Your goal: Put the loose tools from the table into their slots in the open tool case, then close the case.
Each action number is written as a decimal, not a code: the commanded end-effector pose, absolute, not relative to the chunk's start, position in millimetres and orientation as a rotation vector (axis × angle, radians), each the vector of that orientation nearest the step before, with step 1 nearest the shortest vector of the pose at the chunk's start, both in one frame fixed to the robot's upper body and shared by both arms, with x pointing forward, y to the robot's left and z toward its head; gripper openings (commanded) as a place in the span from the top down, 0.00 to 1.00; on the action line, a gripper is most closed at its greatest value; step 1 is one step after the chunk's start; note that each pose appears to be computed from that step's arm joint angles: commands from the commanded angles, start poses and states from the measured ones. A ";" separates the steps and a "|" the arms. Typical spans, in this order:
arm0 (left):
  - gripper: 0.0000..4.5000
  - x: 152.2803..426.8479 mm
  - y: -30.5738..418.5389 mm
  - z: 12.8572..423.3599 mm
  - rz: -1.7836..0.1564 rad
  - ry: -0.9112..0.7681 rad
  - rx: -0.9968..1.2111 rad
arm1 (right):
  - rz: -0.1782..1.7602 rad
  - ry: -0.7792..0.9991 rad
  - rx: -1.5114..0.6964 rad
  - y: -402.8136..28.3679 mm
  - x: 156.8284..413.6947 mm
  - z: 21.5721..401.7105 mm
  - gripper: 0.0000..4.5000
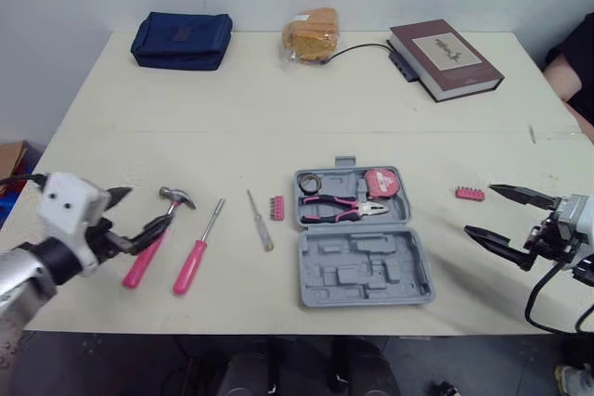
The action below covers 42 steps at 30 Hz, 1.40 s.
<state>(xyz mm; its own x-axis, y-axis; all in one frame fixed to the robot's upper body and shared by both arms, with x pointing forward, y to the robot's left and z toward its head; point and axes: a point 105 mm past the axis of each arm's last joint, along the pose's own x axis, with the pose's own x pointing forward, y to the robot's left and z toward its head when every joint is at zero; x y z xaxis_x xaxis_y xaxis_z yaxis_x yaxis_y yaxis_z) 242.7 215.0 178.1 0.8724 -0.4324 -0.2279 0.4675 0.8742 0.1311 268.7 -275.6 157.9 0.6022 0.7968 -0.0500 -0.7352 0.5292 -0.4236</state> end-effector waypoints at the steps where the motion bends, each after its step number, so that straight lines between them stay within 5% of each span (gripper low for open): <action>1: 0.01 241.9 187.4 173.7 -0.478 0.224 0.170 | 1.003 -0.234 -0.436 -257.9 267.2 168.7 0.00; 16: 0.01 265.2 111.3 131.5 -0.492 0.371 0.132 | 1.153 -0.230 -0.437 -236.5 264.6 152.2 0.00; 36: 0.01 281.5 119.7 86.2 -0.311 0.512 0.094 | 1.217 -0.250 -0.422 -217.1 264.8 161.3 0.00; 42: 0.49 278.8 133.7 76.0 -0.204 0.531 0.028 | 1.215 -0.272 -0.428 -206.8 274.0 173.1 0.00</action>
